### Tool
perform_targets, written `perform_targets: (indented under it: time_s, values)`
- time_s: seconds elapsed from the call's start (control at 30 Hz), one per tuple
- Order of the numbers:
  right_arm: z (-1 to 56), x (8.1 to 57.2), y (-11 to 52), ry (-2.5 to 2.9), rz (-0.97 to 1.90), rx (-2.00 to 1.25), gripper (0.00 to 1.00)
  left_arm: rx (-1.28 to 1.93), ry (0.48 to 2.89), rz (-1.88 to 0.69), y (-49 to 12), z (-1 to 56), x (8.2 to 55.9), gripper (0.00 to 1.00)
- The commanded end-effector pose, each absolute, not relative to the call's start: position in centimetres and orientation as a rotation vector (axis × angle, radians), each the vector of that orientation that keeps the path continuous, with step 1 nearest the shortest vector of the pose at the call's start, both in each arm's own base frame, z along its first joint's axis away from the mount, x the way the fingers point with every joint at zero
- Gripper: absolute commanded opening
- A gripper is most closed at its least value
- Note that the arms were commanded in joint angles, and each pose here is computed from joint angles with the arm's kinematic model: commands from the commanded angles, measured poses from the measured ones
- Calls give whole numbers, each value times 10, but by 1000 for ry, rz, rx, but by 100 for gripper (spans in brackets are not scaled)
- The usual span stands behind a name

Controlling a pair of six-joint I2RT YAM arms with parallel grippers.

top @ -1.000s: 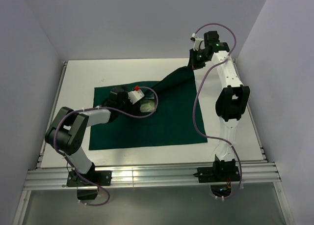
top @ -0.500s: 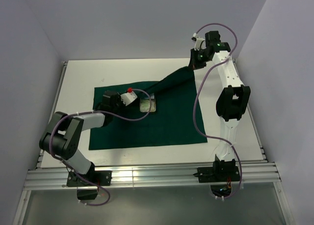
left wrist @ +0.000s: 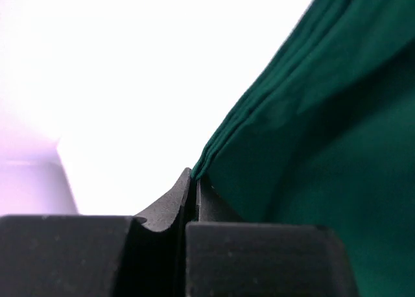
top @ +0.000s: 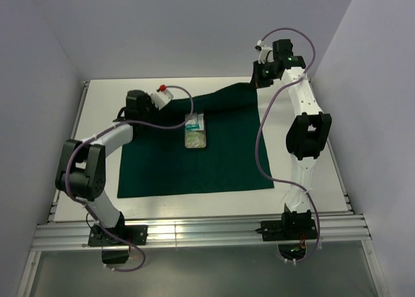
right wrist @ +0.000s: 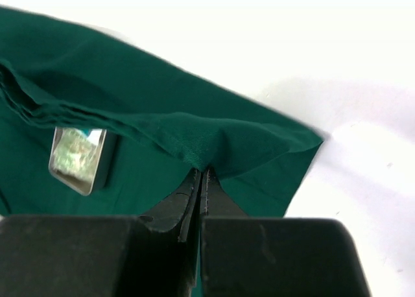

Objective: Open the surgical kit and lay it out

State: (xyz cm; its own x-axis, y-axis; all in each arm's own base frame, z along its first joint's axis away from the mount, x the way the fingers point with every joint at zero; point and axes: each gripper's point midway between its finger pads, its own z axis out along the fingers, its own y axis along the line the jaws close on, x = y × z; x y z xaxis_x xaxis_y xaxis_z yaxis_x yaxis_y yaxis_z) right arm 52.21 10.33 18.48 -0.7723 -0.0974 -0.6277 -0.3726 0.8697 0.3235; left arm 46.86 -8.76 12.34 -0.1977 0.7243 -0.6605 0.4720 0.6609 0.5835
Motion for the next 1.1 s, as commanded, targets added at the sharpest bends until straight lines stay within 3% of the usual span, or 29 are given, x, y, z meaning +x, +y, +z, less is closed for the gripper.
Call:
perform_targets:
  time_s: [0.0,0.17,0.2,0.23,0.3,0.33,0.4,0.47,0.77,0.9,0.93,1.0,1.07]
  values:
    - [232,548,92,2239,512,-310,0,943,1768,364,-83,157,515,0]
    - [229,580,80,2172,470,-163,0,902,1657,479,-79,182,582,3]
    - [232,591,76,2139,440,-134,4,890,1690,510,-75,158,595,30]
    - [221,599,74,2148,446,-96,26,833,1636,534,-74,174,613,47]
    - [222,612,73,2124,439,-77,48,789,1640,553,-64,155,631,75]
    - [211,618,70,2137,425,-48,63,733,1589,558,-64,172,643,84]
    - [209,623,66,2129,406,-24,71,689,1588,551,-60,172,654,95]
    - [213,624,62,2120,386,-8,78,597,1572,513,-58,195,663,99]
    - [251,579,47,2119,444,-6,79,299,1503,393,-36,312,630,99]
    - [237,539,48,2223,491,-36,70,282,1734,193,-29,293,602,99]
    - [243,527,45,2224,489,-50,67,272,1857,125,-29,259,583,99]
    - [214,501,47,2316,520,-75,65,237,1889,45,-25,260,555,99]
    - [203,481,48,2373,540,-75,56,233,1991,-2,-26,233,519,99]
